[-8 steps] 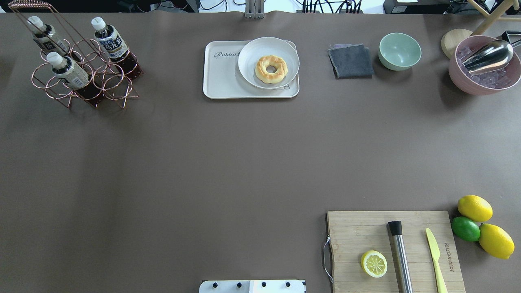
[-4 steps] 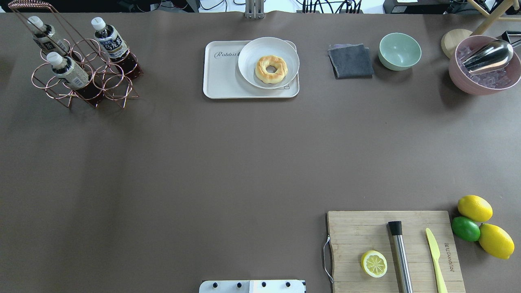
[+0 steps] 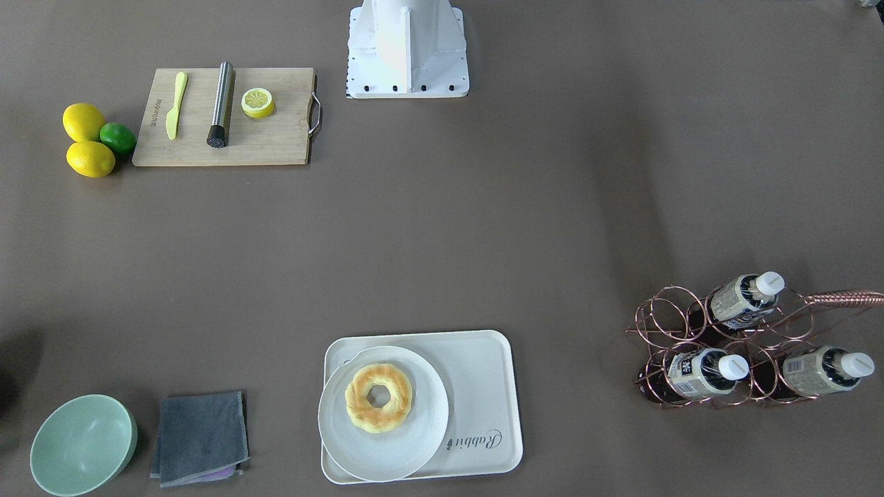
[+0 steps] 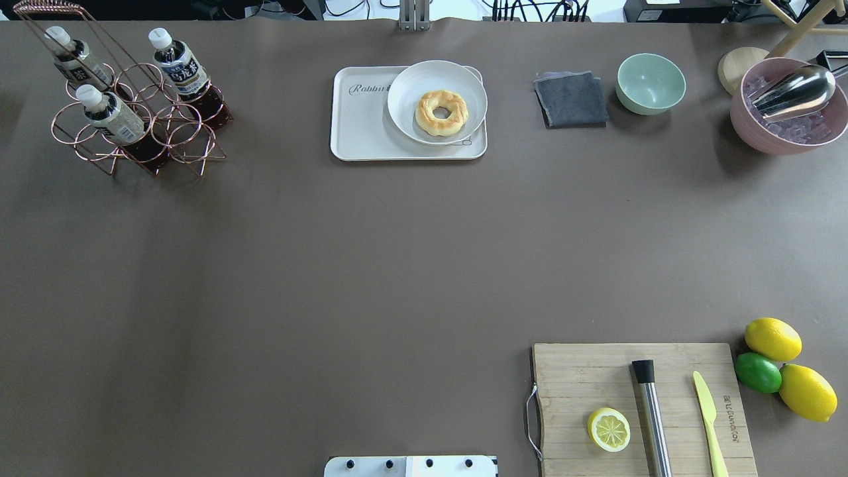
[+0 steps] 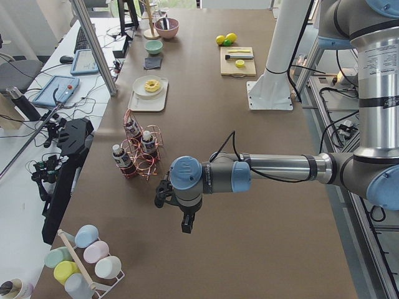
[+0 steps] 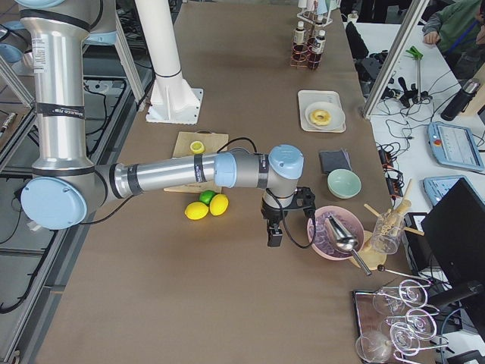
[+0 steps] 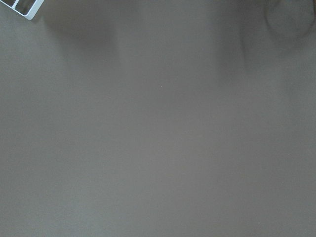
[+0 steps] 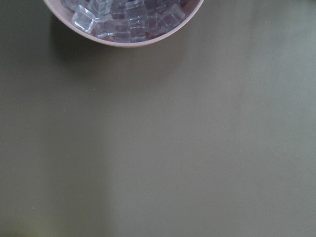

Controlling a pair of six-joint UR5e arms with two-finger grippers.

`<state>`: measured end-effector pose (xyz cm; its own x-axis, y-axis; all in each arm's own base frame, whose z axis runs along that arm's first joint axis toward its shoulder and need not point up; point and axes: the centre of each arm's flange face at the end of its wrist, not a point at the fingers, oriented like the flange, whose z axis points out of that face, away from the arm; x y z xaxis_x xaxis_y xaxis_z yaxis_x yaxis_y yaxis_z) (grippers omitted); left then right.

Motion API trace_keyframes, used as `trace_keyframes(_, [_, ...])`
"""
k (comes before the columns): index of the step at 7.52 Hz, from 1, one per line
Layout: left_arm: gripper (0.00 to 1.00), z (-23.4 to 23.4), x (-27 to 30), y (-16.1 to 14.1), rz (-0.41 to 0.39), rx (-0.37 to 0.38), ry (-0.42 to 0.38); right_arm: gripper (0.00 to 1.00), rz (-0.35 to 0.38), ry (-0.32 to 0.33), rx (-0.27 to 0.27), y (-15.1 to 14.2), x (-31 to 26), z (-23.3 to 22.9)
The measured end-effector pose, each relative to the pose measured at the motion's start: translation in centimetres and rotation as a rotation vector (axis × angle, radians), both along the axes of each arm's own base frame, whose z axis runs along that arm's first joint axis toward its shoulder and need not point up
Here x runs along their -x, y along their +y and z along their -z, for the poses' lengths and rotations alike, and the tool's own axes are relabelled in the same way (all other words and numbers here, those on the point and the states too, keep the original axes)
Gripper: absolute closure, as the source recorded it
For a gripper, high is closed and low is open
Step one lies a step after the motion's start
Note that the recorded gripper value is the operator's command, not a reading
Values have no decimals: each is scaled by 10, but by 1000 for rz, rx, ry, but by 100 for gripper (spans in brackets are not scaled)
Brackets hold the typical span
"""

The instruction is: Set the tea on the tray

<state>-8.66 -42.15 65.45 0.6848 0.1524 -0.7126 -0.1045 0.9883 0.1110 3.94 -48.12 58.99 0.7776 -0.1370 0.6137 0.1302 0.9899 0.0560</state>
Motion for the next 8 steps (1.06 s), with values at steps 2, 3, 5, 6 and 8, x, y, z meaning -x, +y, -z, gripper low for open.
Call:
trace_keyframes(2, [1, 4, 2, 1, 6, -7, -2, 0, 0, 0, 1, 1, 0, 0])
trace_keyframes(3, [1, 7, 4, 1, 9, -12, -9, 0, 0, 0, 2, 1, 0, -1])
trace_keyframes(5, [1, 15, 14, -4, 28, -31, -39, 0, 1, 0, 2, 1, 0, -1])
trace_keyframes(6, [1, 19, 21, -4, 41, -40, -45, 0, 1, 0, 2, 1, 0, -1])
trace_keyframes(8, [1, 26, 29, -4, 56, -62, -50, 0, 1, 0, 4, 1, 0, -2])
